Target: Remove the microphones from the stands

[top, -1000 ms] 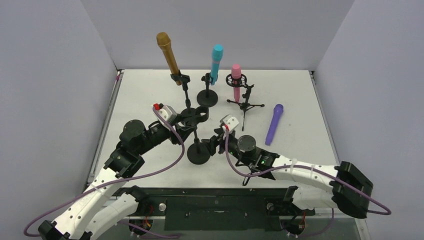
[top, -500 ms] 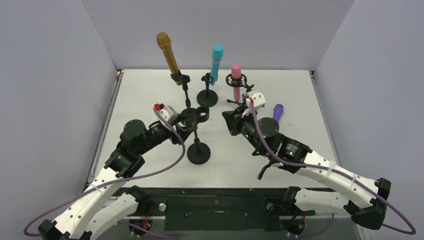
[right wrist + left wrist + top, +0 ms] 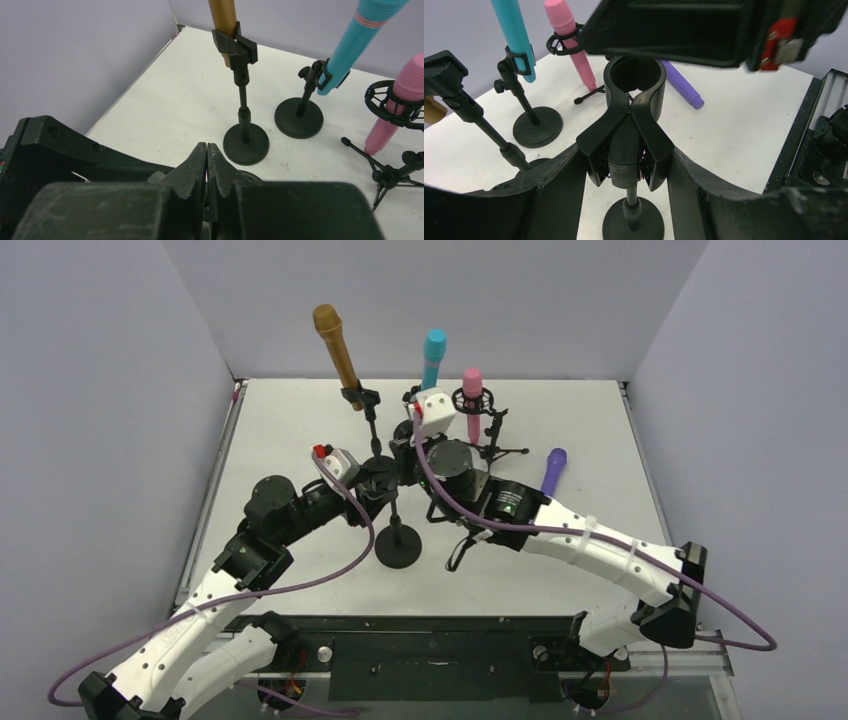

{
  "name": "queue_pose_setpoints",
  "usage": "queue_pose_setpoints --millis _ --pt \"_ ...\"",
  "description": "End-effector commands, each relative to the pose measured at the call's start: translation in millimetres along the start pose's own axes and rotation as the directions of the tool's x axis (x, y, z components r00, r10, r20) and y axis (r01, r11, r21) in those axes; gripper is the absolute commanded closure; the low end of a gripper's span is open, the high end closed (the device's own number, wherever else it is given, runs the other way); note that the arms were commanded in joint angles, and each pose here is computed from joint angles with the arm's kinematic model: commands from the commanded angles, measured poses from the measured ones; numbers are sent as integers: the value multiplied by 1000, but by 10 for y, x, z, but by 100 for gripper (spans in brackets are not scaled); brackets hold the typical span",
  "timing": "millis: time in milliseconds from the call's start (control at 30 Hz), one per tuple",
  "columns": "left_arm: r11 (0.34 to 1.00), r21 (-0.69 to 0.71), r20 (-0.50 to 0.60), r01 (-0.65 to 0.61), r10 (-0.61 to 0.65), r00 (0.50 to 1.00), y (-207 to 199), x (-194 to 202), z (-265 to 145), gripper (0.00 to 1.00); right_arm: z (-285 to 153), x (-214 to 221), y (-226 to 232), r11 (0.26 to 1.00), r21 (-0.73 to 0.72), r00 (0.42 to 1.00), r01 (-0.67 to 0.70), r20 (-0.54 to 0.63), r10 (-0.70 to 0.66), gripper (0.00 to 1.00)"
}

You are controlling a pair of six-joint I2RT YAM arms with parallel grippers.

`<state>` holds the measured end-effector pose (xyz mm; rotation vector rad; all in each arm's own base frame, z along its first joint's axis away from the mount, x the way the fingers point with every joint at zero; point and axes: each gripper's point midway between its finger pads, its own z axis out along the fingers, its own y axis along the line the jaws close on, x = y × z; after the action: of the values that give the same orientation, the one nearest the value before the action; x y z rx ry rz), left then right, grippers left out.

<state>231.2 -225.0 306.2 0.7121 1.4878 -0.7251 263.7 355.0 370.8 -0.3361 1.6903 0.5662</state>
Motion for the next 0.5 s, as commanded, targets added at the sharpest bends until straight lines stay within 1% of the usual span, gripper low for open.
queue_pose_setpoints --millis 0,67,200,233,267,433,467 --pt "999 35 -29 15 -14 999 -82 56 -1 100 153 -220 111 999 42 998 6 55 -8 100" --pt "999 31 -30 22 -21 999 -83 74 -13 100 260 -145 144 998 55 999 8 49 -11 100" --pt "999 19 -36 32 -32 999 -77 119 -42 100 428 183 142 997 79 999 18 27 -20 100" --pt "999 17 -44 35 -34 998 -76 149 -48 100 444 249 135 997 81 1000 18 22 -20 100" --pt "999 17 -45 35 -35 998 -77 154 -54 100 476 404 111 996 87 1000 20 7 -21 100" --pt "999 15 -62 50 -49 997 -84 260 -67 100 505 735 54 995 98 1000 -18 -5 19 100" --pt "998 13 -65 53 -52 997 -84 277 -69 100 504 839 23 994 106 1000 -11 -22 14 100"
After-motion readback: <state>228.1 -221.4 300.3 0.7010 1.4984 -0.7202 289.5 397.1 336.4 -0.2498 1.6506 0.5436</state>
